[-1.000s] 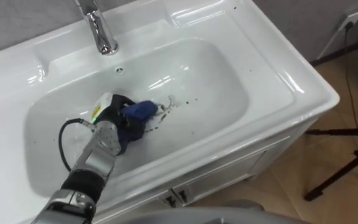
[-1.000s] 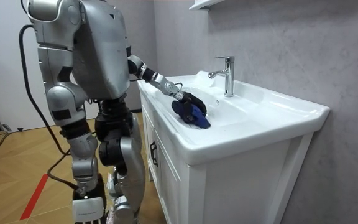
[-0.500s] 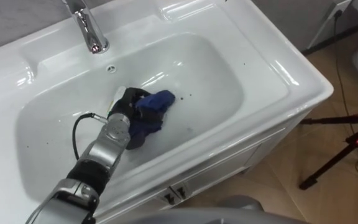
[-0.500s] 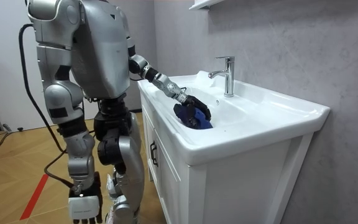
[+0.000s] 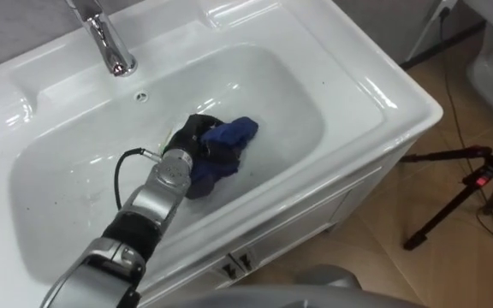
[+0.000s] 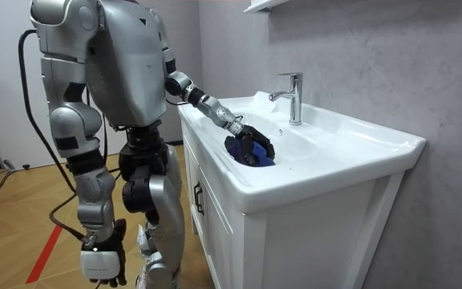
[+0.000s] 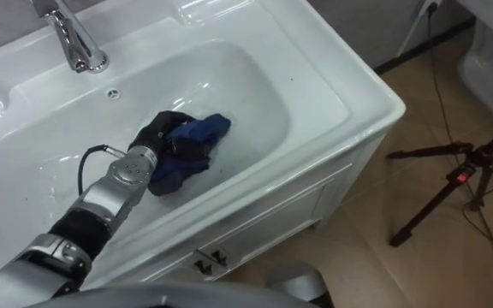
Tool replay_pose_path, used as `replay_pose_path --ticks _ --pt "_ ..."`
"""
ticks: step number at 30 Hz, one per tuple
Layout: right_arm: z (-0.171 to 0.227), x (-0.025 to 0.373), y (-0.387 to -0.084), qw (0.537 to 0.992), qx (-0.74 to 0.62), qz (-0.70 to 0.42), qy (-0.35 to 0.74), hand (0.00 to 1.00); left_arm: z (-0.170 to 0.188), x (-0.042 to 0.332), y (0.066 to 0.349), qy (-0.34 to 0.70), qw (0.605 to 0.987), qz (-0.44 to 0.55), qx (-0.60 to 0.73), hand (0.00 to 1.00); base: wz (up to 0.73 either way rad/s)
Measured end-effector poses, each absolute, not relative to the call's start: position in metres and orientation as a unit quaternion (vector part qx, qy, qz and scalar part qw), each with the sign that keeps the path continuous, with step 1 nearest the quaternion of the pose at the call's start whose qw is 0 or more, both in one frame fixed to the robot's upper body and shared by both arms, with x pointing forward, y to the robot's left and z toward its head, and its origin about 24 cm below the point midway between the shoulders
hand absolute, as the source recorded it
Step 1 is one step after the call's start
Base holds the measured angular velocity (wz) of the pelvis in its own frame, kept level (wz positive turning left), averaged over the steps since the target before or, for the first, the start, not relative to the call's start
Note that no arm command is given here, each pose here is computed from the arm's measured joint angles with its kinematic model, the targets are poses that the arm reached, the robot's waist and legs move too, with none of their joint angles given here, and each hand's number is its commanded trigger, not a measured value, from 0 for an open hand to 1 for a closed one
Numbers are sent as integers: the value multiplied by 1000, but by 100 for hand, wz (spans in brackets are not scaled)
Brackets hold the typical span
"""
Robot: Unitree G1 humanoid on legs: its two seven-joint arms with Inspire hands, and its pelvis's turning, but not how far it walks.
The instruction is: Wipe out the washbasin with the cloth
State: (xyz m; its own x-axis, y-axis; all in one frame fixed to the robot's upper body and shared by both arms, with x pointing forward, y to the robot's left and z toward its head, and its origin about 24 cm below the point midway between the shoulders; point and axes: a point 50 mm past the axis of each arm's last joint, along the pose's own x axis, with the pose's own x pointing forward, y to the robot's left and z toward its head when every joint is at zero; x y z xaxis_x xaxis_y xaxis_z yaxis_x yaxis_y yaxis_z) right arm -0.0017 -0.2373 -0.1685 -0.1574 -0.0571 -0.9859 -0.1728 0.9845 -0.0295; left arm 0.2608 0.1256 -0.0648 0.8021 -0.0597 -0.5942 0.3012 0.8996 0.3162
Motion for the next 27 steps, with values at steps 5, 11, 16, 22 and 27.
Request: replay_pose_path --ticks 5,11,16,22,27 --pt "-169 -6 -235 644 -67 34 762 0 -60 266 122 288 930 -102 203 100 -7" --pt "-169 -10 -234 639 -63 39 765 0 -55 271 114 275 930 -118 215 100 -5" --pt "-169 -7 -235 642 -62 40 763 0 -51 274 109 271 929 -127 220 100 -2" --pt "-169 -5 -236 647 -64 43 758 0 -39 277 84 239 935 -160 210 100 -2" --pt "-169 2 -236 653 -63 48 753 0 -26 281 69 208 938 -182 210 100 -2"
